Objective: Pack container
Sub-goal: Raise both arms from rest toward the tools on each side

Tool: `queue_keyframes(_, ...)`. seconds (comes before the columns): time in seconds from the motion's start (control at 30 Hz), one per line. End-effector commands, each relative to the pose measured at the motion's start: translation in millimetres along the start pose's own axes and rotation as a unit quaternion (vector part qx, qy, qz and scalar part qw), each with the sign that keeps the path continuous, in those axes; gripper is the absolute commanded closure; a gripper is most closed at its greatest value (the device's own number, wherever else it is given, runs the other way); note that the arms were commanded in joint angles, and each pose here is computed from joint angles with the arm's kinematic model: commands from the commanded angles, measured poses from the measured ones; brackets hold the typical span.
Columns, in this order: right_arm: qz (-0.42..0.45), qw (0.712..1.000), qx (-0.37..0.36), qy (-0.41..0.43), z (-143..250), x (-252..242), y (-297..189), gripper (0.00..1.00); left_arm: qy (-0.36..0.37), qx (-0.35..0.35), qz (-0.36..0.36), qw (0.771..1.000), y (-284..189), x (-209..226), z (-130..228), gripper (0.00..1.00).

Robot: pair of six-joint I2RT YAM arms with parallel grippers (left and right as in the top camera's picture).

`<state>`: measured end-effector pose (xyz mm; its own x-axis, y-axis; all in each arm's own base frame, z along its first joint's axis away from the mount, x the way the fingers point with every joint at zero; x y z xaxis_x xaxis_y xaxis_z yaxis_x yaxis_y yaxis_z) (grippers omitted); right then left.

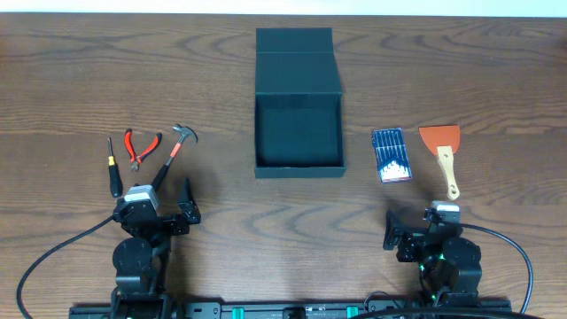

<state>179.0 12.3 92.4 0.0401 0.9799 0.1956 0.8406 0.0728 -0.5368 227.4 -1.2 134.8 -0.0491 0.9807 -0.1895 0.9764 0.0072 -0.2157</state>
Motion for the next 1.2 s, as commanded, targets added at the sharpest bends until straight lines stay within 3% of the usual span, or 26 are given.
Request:
queue_keyframes(0.0,0.004,1.000,0.000,0.007,1,-2,1,0.01,0.002,0.021,-0.011,1.000,2,5,16,0.01)
queue_keyframes(0.43,0.002,1.000,-0.009,0.007,-3,-1,1,0.01,0.002,0.020,-0.011,1.000,2,5,16,0.01)
queue_keyframes(0.8,-0.087,0.992,-0.002,0.087,-6,27,-2,0.01,-0.006,0.025,-0.007,1.000,2,4,18,0.01)
queue_keyframes(0.97,-0.114,0.990,-0.015,0.082,-16,36,-7,0.01,-0.136,0.035,0.014,0.990,2,-5,15,0.01)
queue_keyframes(1.07,-0.095,0.993,-0.032,0.068,-31,32,-14,0.01,-0.139,0.030,0.060,0.988,-3,-21,-2,0.02)
queue_keyframes(1.17,-0.084,0.995,-0.032,0.041,-51,34,-23,0.01,-0.139,0.036,0.059,0.988,-14,-25,-24,0.01)
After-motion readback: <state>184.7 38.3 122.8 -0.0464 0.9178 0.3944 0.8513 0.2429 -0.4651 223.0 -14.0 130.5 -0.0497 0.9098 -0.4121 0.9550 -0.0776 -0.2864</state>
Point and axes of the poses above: each gripper's point midway between its finger pads, its own y axis out along the fingers, its own x axis along the line the jaws close on, z = x × y, the point moved 2 cm from there along -y, back along the fingers, and after that the axes turned 1 degree about y, right-handed, at the moved point
